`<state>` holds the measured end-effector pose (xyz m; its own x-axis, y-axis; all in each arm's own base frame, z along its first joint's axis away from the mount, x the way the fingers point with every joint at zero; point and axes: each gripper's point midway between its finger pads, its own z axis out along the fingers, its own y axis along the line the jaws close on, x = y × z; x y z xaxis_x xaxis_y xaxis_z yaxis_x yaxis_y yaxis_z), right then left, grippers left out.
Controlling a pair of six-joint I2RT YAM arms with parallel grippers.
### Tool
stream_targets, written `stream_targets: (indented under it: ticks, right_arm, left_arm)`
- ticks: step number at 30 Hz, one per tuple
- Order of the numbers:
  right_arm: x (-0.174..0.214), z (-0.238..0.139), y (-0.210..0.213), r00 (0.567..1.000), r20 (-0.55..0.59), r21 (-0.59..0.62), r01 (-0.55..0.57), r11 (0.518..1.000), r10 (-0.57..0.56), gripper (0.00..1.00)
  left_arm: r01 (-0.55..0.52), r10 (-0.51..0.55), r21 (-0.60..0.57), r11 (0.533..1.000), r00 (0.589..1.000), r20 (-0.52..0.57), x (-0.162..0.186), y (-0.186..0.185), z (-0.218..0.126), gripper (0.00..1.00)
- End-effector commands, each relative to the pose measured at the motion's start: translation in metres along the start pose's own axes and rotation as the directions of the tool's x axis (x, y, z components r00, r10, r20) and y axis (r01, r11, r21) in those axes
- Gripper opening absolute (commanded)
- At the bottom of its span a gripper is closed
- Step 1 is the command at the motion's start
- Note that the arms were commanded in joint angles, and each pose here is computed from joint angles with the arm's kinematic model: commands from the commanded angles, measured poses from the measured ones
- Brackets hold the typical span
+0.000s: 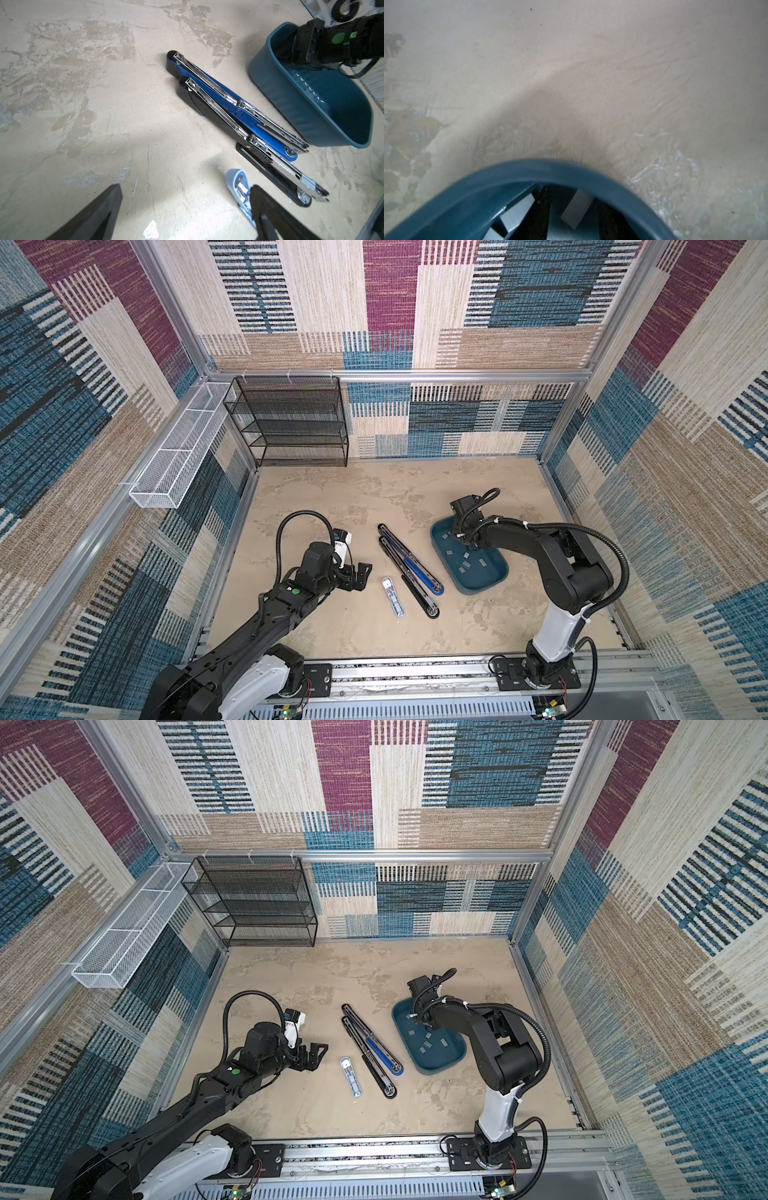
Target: Load the staples into the stapler
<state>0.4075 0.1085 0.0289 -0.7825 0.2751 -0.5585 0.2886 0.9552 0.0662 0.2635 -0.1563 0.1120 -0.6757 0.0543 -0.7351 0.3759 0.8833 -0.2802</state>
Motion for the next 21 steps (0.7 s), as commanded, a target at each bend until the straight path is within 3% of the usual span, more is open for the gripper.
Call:
stream_targets:
  ticks: [1,21]
  right_arm:
    - [0.0031,0.0039,0.0007,1.000,-0.014,0.002,0.005,1.000,-0.005,0.34]
    - [0.0077,0.0097,0.0010,0.999,-0.037,0.012,0.037,0.999,-0.037,0.17]
  left_arm:
    - [-0.023,0.023,0.004,1.000,1.000,0.013,-0.0038,-0.0009,-0.0004,0.99]
    - [-0.022,0.021,0.002,1.000,1.000,0.011,-0.0033,-0.0006,0.0002,0.99]
